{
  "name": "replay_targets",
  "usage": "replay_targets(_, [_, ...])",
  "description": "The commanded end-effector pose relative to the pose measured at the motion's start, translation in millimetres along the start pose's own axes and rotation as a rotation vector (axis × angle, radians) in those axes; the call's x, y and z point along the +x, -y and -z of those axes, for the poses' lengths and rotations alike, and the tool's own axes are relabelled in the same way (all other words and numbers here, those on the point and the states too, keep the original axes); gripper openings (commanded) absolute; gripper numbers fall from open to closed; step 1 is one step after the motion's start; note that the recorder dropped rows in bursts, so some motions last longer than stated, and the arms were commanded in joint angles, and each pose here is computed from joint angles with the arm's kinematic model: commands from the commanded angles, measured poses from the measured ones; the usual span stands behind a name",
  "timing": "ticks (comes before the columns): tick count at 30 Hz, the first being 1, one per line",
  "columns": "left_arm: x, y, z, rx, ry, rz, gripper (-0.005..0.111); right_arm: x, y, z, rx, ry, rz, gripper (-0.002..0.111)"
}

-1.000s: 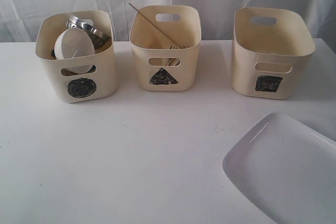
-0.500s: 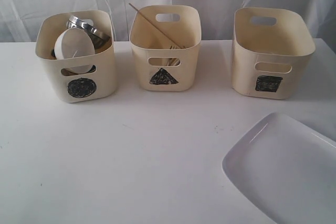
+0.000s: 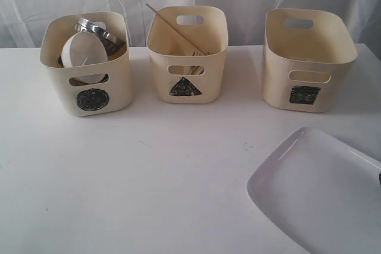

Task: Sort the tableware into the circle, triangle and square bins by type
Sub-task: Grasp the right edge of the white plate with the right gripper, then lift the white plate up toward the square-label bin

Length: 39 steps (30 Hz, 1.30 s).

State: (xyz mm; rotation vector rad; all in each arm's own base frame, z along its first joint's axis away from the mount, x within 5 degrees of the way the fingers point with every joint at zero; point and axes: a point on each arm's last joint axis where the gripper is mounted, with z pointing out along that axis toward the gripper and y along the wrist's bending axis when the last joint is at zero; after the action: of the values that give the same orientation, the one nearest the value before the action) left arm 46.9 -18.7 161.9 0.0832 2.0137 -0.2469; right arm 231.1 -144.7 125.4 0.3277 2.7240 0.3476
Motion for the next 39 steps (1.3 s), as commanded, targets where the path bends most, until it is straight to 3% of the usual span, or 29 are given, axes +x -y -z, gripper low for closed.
replay_targets(1, [4, 0.7, -1, 0.009, -0.029, 0.007, 0.0, 7, -1, -14, -0.078, -0.034, 0.01, 0.043])
replay_targets(5, [4, 0.7, -1, 0.009, -0.029, 0.007, 0.0, 14, -6, -17, -0.142, -0.069, -0.001, 0.026])
replay_targets(10, [4, 0.7, -1, 0.009, -0.029, 0.007, 0.0, 9, -18, -12, -0.253, -0.025, -0.076, 0.023])
replay_targets(14, [4, 0.7, -1, 0.009, -0.029, 0.007, 0.0, -1, -32, -1, -0.377, 0.074, -0.1, 0.012])
replay_targets(19, [4, 0.7, -1, 0.009, -0.029, 0.007, 0.0, -9, -46, 5, -0.422, 0.121, -0.098, 0.0])
replay_targets(23, [4, 0.7, -1, 0.009, -0.029, 0.007, 0.0, -17, -62, 5, -0.52, 0.158, -0.154, 0.0])
replay_targets(31, [4, 0.7, -1, 0.009, -0.029, 0.007, 0.0, -10, -85, -4, -0.534, 0.048, -0.008, 0.0])
replay_targets(39, [4, 0.7, -1, 0.009, -0.029, 0.007, 0.0, -11, -103, 5, -0.698, 0.049, 0.011, 0.0])
